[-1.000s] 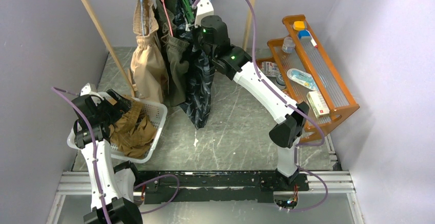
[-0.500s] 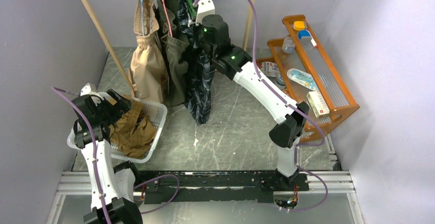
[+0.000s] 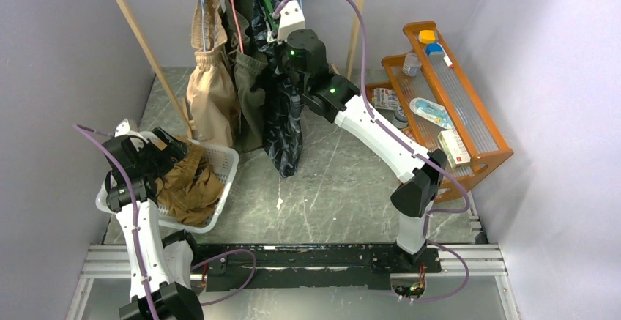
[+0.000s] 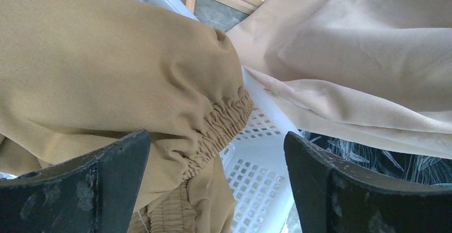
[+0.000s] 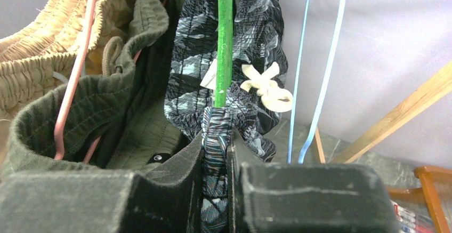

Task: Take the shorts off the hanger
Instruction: Pick up the hanger from the clothes rod.

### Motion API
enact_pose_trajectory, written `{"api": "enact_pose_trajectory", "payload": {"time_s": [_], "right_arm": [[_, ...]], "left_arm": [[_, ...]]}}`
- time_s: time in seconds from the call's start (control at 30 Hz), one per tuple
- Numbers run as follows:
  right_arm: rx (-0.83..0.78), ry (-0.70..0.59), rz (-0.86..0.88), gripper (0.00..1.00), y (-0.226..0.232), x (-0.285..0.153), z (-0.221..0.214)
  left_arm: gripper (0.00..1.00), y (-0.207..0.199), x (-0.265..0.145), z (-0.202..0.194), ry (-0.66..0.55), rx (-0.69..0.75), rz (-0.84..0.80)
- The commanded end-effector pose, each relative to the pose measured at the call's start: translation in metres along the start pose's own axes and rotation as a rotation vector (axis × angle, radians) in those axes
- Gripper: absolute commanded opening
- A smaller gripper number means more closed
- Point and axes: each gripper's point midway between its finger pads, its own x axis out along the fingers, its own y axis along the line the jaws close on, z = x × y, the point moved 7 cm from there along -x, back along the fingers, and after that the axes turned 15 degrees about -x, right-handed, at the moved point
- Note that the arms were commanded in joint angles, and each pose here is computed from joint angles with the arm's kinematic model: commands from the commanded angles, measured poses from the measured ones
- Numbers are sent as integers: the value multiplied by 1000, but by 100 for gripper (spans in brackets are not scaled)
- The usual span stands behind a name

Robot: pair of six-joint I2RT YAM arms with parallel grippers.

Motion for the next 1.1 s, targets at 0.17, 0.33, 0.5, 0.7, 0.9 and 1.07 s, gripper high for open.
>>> {"api": "enact_pose_trajectory", "payload": {"time_s": [0.17,0.33,0.5,0.7,0.9,1.07], "right_arm": [[89,-165,-109,0,-37,-23,52],[99,-179,-102,0,-37,-27,53],[105,-154,-92,0,-40,-32,53],[89,-127,-37,0,-38,-45,37],[122,-119,72,0,-35,-66,26],[120,-66,89,0,-35,-73,14]], "left_arm": [[99,-5,-1,8,-30,14,-20],[99,-5,-1,8,-31,12,-16],[100,-5,-1,8,-31,12,-13],[100,-3,-4,11,-55,5,24],[99,-7,-15,13,-112,14,0],[100,-8,-19,13,-140,17,-11]]}}
